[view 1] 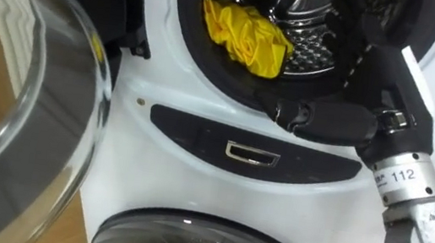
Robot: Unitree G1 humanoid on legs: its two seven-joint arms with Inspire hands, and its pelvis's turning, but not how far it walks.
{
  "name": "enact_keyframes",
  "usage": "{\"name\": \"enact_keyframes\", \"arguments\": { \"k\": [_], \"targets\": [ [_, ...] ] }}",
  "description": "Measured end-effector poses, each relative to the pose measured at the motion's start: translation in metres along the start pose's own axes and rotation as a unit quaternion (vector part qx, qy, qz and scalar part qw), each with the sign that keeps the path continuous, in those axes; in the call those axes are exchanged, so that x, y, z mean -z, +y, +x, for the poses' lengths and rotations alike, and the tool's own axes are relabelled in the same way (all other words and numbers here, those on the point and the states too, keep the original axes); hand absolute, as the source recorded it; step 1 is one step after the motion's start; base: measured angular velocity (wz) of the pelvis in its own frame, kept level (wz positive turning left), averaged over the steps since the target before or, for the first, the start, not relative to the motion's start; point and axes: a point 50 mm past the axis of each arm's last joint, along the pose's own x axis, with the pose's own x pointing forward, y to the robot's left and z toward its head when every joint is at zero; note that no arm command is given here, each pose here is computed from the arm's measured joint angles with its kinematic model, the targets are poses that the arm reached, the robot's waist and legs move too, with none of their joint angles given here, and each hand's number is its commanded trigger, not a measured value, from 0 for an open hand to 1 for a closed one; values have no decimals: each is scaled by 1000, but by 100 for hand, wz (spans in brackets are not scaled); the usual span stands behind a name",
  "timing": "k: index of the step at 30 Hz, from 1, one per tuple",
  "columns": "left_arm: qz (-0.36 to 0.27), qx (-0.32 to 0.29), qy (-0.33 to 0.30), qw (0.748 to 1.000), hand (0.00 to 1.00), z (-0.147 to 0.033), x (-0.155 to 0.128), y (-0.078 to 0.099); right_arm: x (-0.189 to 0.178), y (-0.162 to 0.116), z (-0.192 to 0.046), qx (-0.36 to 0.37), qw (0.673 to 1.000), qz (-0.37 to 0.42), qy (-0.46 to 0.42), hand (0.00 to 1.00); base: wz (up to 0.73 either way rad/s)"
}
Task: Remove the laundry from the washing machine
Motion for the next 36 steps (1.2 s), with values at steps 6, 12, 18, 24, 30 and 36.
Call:
{"name": "enact_keyframes", "arguments": {
  "k": [6,12,18,24,30,36],
  "targets": [
    [12,2,-2,1000,0,0,0,-1,-10,4,0,-8,1000,-22,-21,0,0],
    [14,-3,3,1000,0,0,0,1,-29,9,14,-26,997,-22,-68,0,0],
    [19,-8,3,1000,0,1,-6,3,-21,6,19,-18,998,-32,-49,0,9],
    [28,-10,0,1000,0,1,-13,2,-27,5,31,-13,995,-82,-59,0,2],
    [26,-16,-8,1000,0,1,-20,6,-34,10,38,-21,992,-107,-66,0,1],
    [26,-20,-3,999,0,1,-15,8,-32,11,39,-23,993,-106,-57,0,5]
  ]
}}
